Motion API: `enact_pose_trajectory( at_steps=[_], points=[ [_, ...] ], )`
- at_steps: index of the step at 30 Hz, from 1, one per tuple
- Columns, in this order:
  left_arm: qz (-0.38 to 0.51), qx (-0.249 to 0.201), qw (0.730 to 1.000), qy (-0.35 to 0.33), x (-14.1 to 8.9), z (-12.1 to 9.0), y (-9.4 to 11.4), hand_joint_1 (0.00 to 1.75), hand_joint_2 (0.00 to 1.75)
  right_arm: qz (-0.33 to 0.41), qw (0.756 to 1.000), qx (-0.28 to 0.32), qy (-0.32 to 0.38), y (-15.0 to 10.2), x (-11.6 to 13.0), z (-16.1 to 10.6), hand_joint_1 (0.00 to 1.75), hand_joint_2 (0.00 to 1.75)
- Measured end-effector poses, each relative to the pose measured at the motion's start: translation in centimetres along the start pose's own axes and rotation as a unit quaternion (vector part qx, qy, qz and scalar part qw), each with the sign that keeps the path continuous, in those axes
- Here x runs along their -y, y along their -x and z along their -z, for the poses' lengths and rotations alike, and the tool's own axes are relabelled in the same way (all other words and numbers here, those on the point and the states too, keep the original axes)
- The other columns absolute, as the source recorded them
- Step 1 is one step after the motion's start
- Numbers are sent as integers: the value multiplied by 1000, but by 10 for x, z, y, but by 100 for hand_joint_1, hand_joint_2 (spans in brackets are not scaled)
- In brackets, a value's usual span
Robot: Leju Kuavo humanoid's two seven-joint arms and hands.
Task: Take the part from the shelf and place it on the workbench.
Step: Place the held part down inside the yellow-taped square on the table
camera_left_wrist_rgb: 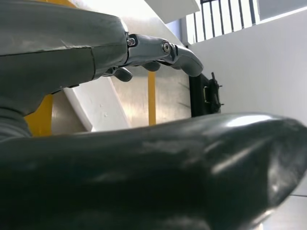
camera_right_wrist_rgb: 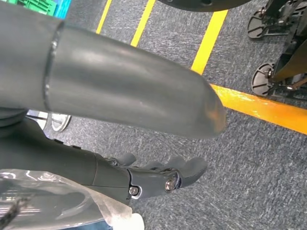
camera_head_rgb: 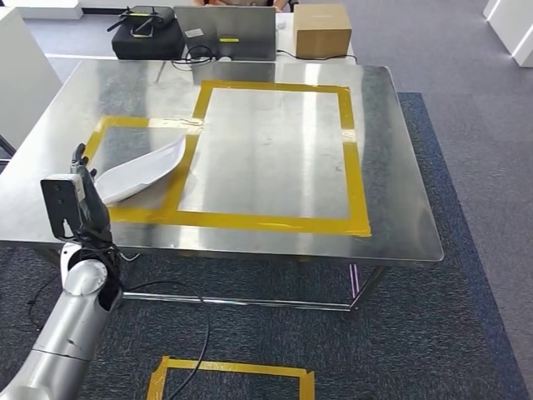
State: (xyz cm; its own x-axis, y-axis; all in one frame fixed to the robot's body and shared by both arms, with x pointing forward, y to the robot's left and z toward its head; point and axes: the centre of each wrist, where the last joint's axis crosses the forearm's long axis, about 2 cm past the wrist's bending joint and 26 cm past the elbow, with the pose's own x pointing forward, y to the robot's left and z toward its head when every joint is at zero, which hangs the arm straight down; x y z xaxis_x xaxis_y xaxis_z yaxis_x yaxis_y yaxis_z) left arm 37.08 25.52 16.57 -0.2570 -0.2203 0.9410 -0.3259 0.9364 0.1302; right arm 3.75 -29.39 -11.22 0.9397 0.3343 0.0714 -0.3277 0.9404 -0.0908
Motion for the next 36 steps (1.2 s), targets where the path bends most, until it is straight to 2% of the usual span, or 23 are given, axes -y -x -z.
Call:
enact_pose_trajectory(
  at_steps=[18, 36],
  points=[
    [-19, 31, 999, -17, -3, -2, -11, 0, 0, 1, 1000, 0, 0, -3, -1, 0, 0, 0],
    [-21, 43, 999, -19, -7, -2, -15, 0, 0, 1, 1000, -2, -2, -2, -3, 0, 0, 0]
  ],
)
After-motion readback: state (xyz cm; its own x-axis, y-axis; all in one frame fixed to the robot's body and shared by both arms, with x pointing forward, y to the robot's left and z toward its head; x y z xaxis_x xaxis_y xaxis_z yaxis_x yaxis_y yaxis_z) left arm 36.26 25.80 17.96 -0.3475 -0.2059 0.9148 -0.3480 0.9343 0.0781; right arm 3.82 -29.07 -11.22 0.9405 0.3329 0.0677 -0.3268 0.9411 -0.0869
